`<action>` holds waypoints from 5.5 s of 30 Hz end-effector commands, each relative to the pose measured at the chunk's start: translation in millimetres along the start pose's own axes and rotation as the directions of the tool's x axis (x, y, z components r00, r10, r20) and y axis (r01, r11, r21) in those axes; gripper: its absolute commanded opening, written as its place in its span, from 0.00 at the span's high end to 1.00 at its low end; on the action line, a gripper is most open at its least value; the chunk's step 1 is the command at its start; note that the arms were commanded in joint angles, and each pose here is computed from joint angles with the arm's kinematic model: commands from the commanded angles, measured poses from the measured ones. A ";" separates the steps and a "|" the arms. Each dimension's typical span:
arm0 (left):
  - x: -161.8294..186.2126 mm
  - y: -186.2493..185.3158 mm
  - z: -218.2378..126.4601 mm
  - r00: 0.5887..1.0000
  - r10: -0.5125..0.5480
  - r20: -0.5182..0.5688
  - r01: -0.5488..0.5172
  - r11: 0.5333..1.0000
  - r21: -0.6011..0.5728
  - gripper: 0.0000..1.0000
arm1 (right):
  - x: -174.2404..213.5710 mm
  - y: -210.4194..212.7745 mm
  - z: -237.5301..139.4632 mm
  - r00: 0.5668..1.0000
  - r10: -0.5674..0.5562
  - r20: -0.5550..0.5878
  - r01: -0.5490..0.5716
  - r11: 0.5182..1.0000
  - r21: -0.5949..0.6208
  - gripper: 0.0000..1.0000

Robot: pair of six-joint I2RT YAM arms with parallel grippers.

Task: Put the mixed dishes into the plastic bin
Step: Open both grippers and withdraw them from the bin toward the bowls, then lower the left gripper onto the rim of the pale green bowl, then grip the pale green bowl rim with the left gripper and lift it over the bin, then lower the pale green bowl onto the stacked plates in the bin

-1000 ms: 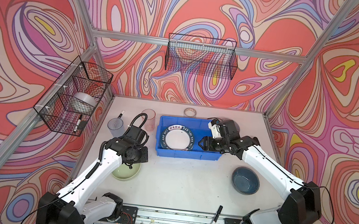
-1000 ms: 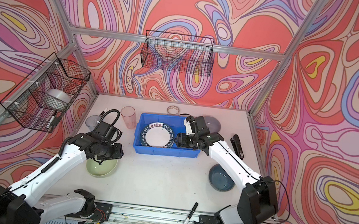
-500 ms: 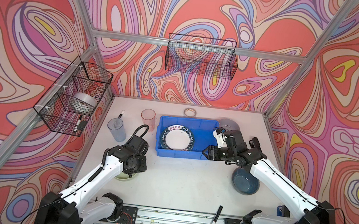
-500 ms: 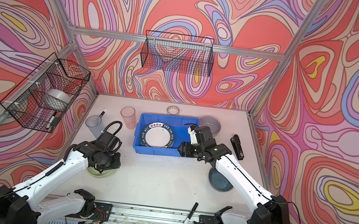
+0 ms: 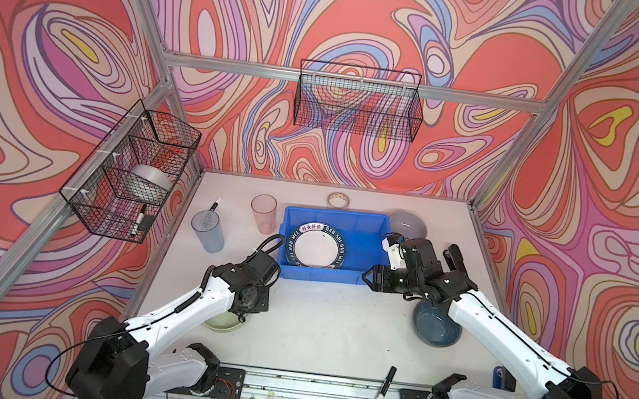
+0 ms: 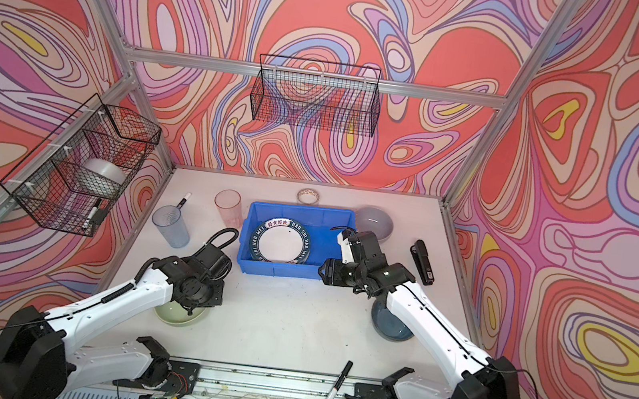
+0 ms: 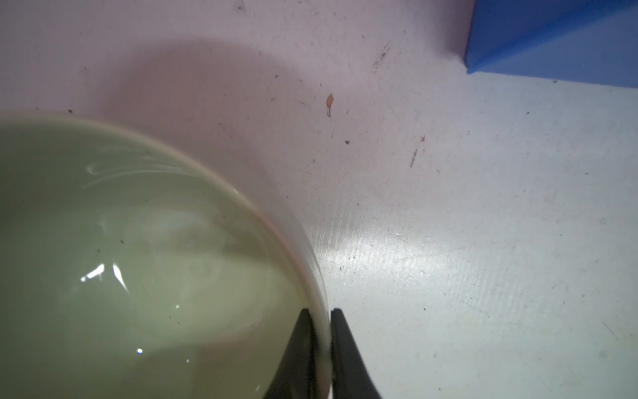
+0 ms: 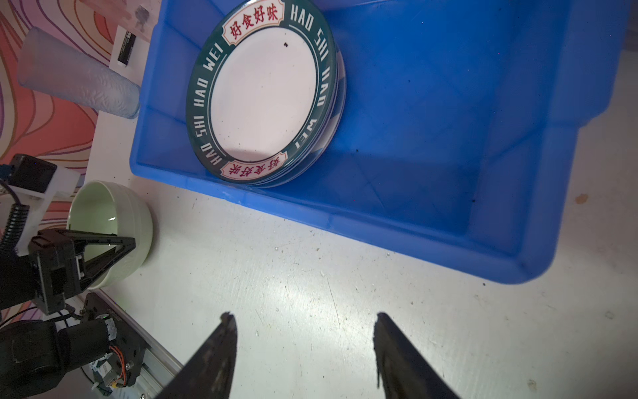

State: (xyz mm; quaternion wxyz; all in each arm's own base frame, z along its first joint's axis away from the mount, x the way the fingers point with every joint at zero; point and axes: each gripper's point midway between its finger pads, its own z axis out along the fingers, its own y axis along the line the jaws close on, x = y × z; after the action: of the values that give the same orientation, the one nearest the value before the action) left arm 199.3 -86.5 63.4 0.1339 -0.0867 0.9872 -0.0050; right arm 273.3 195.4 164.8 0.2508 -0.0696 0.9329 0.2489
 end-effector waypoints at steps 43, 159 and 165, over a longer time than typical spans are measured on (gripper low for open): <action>38.2 24.0 -61.7 0.991 -0.031 0.133 0.037 0.999 -0.041 0.43 | 9.4 -12.2 -6.3 0.996 0.071 0.046 -0.073 0.997 0.035 0.35; -233.4 -144.6 21.8 0.988 0.106 0.113 -0.124 0.978 0.169 1.00 | 23.0 -36.3 -33.1 0.995 0.029 0.098 -0.043 0.988 0.151 0.34; -234.5 -140.3 26.4 0.989 0.102 0.108 -0.118 0.982 0.151 1.00 | 23.2 -36.7 -32.2 0.995 0.028 0.095 -0.042 0.987 0.153 0.35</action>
State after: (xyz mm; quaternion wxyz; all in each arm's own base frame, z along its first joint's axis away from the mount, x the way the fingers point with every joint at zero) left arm 432.1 -181.5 91.7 0.1554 -0.0175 0.9859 -0.0594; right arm 250.9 150.7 167.4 0.2979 -0.0214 0.9345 0.1935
